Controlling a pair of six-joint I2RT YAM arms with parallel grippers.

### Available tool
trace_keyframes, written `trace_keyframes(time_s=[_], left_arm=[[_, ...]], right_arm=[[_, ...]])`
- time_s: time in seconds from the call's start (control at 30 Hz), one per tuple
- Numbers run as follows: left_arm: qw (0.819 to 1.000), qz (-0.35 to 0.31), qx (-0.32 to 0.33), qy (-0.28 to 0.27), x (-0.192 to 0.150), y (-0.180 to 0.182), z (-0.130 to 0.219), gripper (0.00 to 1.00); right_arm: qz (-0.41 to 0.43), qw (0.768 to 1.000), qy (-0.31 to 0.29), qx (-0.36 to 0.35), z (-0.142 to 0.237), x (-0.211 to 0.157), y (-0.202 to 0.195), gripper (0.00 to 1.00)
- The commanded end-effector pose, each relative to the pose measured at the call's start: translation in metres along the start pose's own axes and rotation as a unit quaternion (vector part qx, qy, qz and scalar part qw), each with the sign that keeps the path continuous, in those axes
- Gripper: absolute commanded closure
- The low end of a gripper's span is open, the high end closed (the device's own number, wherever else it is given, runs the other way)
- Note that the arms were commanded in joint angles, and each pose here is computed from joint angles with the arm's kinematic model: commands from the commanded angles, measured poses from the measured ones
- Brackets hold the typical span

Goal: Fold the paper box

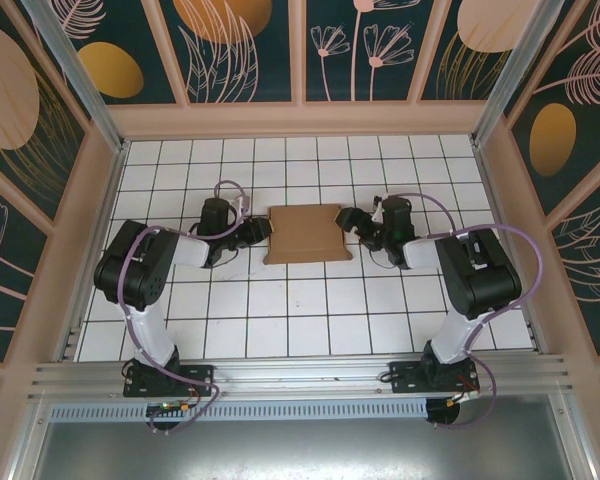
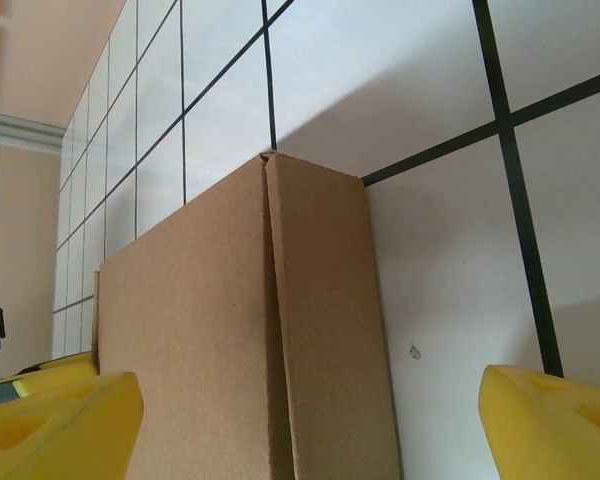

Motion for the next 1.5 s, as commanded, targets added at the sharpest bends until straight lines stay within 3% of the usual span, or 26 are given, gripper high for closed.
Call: trace_keyframes(time_s=[0.0, 0.4, 0.8, 0.93, 1.13, 1.23, 1.47], left_arm=[[0.999, 0.029, -0.014, 0.01, -0.006, 0.016, 0.004, 0.72], [0.993, 0.091, -0.079, 0.008, -0.009, 0.043, 0.022, 0.77], [0.991, 0.116, -0.067, -0.003, -0.011, 0.061, 0.028, 0.82], [0.992, 0.112, -0.062, -0.001, -0.011, 0.062, 0.027, 0.81], [0.992, 0.111, -0.059, 0.001, -0.012, 0.064, 0.026, 0.8], [0.993, 0.108, -0.054, 0.0, -0.011, 0.064, 0.026, 0.8], [0.993, 0.107, -0.046, -0.002, -0.01, 0.065, 0.026, 0.8]], right_arm=[[0.007, 1.0, -0.008, 0.014, 0.007, 0.0, 0.005, 0.12], [-0.006, 0.998, 0.013, 0.061, 0.005, -0.008, 0.013, 0.09], [-0.008, 0.992, 0.055, 0.117, -0.01, -0.015, 0.029, 0.08], [-0.002, 0.983, 0.078, 0.168, -0.015, -0.019, 0.042, 0.1], [-0.013, 0.973, 0.084, 0.213, -0.019, -0.019, 0.053, 0.24], [-0.011, 0.969, 0.089, 0.23, -0.017, -0.018, 0.058, 0.24], [-0.006, 0.975, 0.024, 0.22, 0.002, -0.009, 0.056, 0.14]])
Point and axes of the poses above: each hand's point on the last joint's axis, 136 mm out from that joint toward the fingers, its own z axis back along the fingers, its own y axis along the line the jaws close on, x = y × z, the point moved 7 cm from there along z, back along the fingers, and after that the axes turned 6 degrees about z, right-handed, at the moved point
